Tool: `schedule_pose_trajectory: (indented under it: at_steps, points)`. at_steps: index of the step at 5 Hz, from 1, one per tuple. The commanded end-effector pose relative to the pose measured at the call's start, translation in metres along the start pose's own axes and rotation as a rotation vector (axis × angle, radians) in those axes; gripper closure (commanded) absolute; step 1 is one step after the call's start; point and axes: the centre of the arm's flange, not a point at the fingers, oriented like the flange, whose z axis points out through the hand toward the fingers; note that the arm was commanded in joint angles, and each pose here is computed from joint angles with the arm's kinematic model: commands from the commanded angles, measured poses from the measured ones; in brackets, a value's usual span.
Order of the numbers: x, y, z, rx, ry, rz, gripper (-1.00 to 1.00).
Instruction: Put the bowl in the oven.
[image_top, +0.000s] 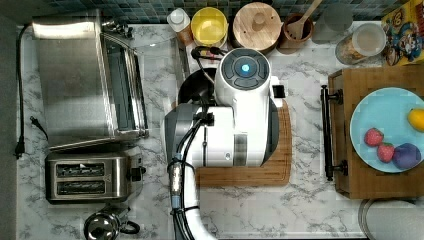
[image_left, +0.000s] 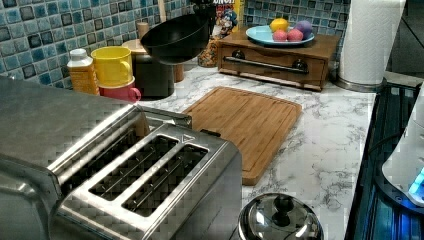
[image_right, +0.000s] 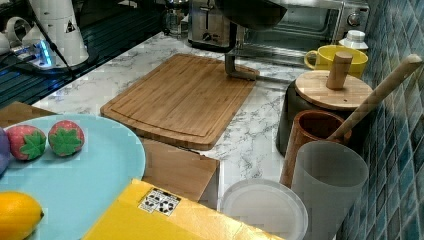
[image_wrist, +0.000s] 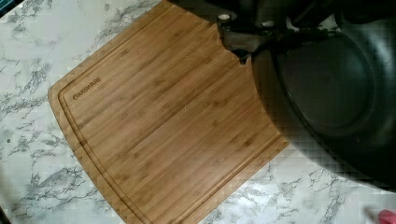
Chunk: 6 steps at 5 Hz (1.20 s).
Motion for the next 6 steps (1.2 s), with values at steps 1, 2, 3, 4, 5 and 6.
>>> schedule_pose_trajectory:
  at_steps: [1,2,3,4,5,6]
  points:
    - [0.003,-0.008,-0.004,0.059,0.018,-0.085,1.00]
    - [-0.005,-0.029,-0.016,0.139,0.110,-0.211,1.00]
    - [-0.019,-0.053,-0.023,0.204,0.196,-0.349,1.00]
    - [-0.034,-0.091,-0.017,0.175,0.230,-0.456,1.00]
    - [-0.039,-0.124,-0.007,0.185,0.255,-0.492,1.00]
    - [-0.035,-0.151,0.003,0.165,0.249,-0.518,1.00]
